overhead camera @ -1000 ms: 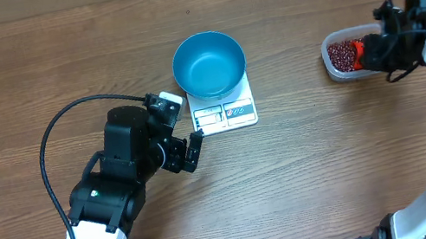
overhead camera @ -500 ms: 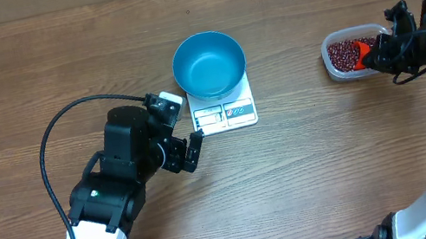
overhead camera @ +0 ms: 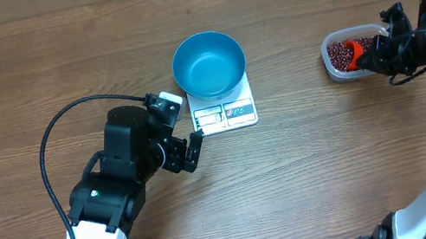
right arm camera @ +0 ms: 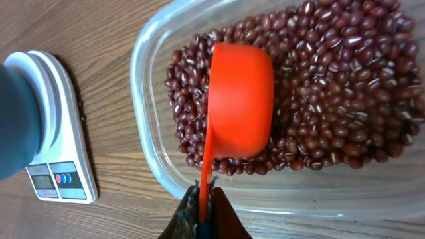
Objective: Scoop item into bowl and weigh 150g on scale
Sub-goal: 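Dip the red scoop into the red beans and fill it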
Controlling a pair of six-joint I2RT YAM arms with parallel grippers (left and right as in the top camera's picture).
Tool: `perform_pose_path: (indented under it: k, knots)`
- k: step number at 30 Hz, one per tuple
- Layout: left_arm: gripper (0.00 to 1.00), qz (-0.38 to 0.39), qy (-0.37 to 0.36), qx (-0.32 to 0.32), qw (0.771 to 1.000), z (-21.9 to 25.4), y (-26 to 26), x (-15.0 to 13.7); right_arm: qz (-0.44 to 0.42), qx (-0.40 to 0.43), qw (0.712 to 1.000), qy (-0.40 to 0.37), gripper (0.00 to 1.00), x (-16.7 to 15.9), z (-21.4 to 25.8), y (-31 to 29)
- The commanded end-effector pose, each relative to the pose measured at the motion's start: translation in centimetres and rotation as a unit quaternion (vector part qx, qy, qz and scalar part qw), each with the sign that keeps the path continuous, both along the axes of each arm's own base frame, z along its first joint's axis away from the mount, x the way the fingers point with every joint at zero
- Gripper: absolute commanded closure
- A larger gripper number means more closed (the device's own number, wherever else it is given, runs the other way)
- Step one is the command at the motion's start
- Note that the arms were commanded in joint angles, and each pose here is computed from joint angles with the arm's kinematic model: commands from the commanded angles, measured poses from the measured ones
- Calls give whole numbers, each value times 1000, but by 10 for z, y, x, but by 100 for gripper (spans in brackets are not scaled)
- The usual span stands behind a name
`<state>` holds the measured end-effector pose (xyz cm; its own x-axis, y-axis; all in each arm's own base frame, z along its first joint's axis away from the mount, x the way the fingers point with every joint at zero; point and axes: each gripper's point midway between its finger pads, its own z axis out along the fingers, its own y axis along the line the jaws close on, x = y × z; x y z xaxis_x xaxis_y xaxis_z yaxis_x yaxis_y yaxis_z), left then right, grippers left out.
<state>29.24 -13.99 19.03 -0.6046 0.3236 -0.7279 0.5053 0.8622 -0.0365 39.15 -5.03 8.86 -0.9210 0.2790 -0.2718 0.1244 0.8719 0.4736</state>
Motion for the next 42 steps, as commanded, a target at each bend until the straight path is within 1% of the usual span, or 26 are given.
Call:
perform_pose_path:
  k: [1,6,15,33,42]
  knots:
    - [0,-10,-9,-2,1000,4,0,-3,7,22,1000,21,96,-8,-17,8]
    - [0,-10,-9,-2,1000,4,0,-2,20,49,998,14,96,-10,-17,18]
    - [0,-10,-9,-2,1000,4,0,-2,29,71,997,7,96,-11,-14,25]
    - [0,-10,-9,-2,1000,4,0,-3,33,94,995,-8,96,-7,-8,31]
    - [0,-10,-9,-2,1000,4,0,-3,-2,138,990,-31,96,-7,4,8]
